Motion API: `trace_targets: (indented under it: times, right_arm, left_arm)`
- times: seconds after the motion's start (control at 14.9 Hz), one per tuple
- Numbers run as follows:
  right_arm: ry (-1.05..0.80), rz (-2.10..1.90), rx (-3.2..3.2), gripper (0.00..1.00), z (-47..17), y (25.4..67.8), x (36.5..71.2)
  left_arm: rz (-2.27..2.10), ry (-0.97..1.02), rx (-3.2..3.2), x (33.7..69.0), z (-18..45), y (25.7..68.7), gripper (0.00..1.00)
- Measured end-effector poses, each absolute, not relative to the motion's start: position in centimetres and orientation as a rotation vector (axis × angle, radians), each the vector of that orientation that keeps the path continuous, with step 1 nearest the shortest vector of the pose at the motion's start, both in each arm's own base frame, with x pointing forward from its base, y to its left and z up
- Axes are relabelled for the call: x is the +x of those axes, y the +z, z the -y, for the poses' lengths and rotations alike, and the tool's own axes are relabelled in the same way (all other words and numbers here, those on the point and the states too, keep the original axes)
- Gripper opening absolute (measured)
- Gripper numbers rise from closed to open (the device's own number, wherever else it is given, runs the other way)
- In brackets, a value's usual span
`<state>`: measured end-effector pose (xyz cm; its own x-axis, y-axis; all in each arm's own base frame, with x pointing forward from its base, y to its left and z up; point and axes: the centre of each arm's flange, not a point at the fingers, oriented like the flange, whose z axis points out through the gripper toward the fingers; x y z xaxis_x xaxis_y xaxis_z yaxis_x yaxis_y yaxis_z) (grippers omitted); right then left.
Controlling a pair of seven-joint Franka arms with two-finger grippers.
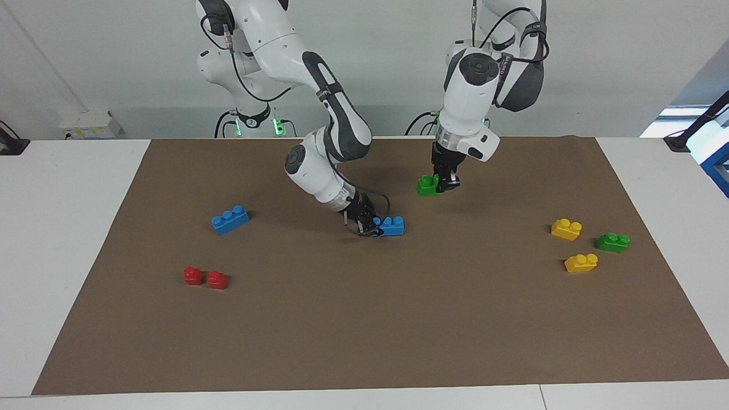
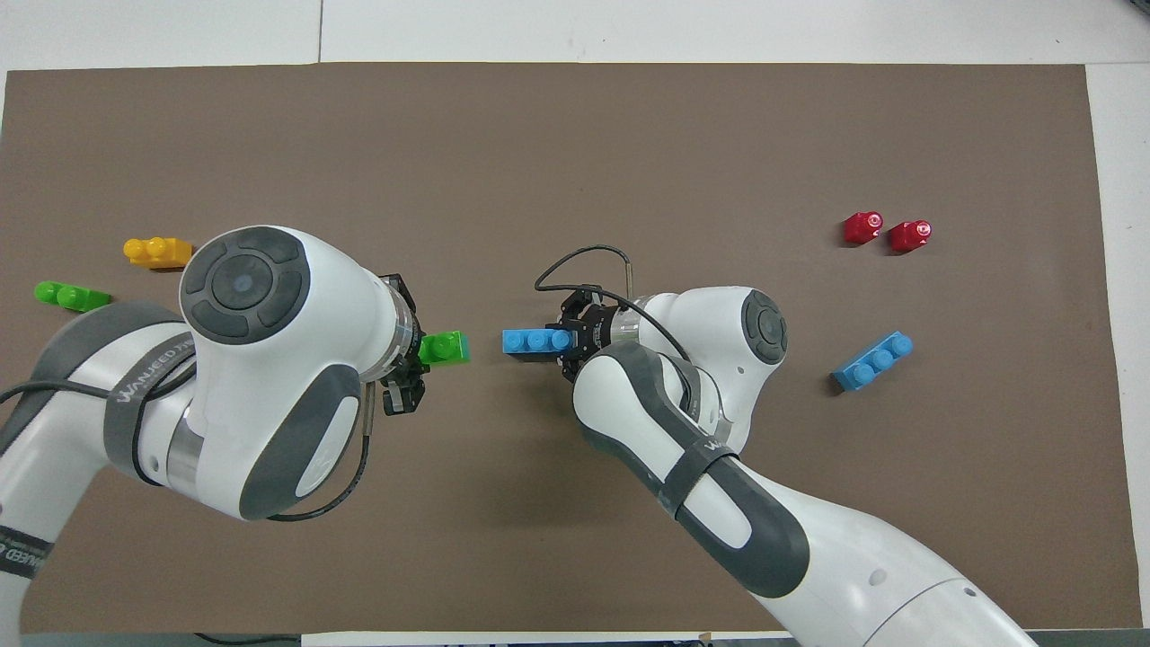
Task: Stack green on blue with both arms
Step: 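Move the green brick with the left gripper toward the held blue brick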
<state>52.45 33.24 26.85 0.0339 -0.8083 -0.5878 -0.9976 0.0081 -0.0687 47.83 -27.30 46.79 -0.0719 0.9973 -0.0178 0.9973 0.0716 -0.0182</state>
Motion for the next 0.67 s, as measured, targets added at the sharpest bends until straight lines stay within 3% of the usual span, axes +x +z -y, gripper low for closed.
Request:
trace_targets:
  times: [0.67]
  right_arm:
    - [0.531, -1.822, -1.849, 0.35, -33.2, 26.8, 52.4]
  left_arm:
    - [-2.336, 0.012, 2.058, 45.5, 31.8, 44.2, 0.34]
